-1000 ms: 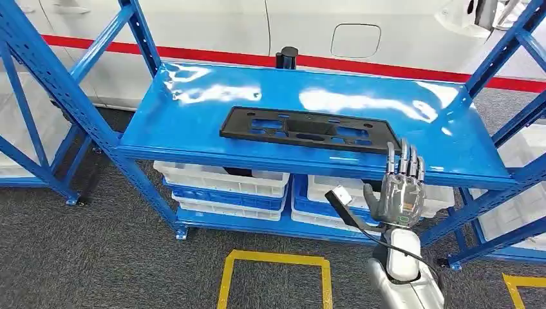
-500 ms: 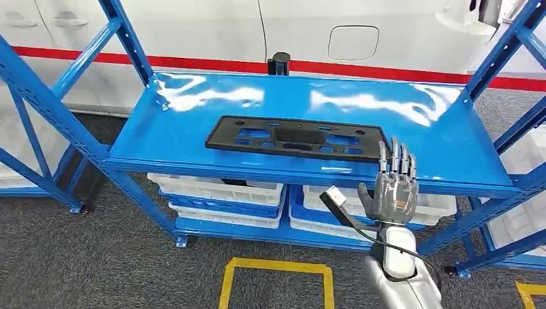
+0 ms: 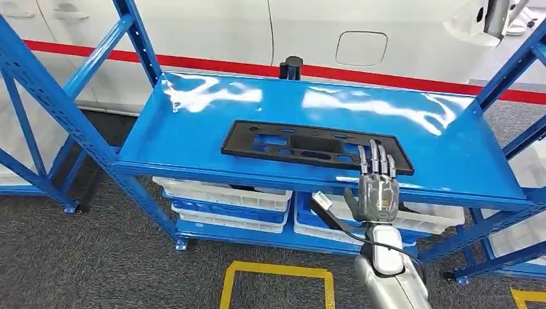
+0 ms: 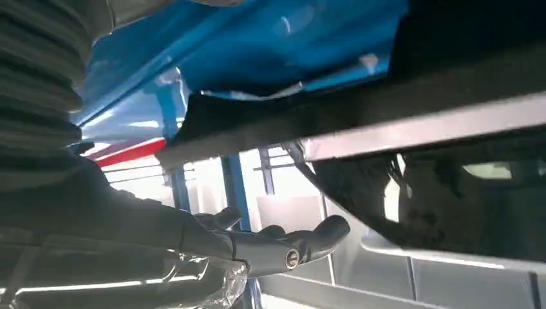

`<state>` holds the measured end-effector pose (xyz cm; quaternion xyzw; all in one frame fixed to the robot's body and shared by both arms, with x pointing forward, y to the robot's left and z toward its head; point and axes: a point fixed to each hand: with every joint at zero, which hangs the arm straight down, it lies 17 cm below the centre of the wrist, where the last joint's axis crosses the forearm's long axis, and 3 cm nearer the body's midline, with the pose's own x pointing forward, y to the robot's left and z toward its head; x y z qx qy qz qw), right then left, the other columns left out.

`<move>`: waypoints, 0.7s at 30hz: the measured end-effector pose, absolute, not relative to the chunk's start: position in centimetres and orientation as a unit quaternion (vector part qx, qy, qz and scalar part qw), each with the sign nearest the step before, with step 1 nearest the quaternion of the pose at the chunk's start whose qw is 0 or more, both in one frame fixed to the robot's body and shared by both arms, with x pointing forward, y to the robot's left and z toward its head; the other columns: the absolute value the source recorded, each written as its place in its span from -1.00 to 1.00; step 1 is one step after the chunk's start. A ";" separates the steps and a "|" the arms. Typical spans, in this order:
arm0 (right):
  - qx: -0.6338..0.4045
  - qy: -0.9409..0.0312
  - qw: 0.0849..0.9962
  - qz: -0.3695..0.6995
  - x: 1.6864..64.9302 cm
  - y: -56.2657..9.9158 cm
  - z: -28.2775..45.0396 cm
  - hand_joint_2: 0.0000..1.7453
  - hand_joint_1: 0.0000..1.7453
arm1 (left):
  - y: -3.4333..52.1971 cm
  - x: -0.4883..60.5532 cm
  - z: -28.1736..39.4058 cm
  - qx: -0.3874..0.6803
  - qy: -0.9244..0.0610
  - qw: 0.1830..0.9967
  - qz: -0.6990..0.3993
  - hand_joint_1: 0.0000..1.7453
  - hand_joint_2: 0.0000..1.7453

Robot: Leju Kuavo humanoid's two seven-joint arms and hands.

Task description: Take the parts from the cabinet and place them on the table.

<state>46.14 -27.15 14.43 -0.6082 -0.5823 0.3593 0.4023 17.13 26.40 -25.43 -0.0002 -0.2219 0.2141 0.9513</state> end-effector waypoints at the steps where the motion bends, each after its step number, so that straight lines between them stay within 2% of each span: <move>1: -0.608 -0.581 0.404 0.361 46.1 -27.2 14.2 1.00 -1.00 | 26.3 17.0 -25.4 -0.001 -0.221 0.951 0.215 -1.00 -1.00; 21: -0.600 -0.555 0.439 0.373 45.8 -27.1 11.8 1.00 -1.00 | 25.9 17.2 -25.4 -0.006 -0.224 0.954 0.198 -1.00 -1.00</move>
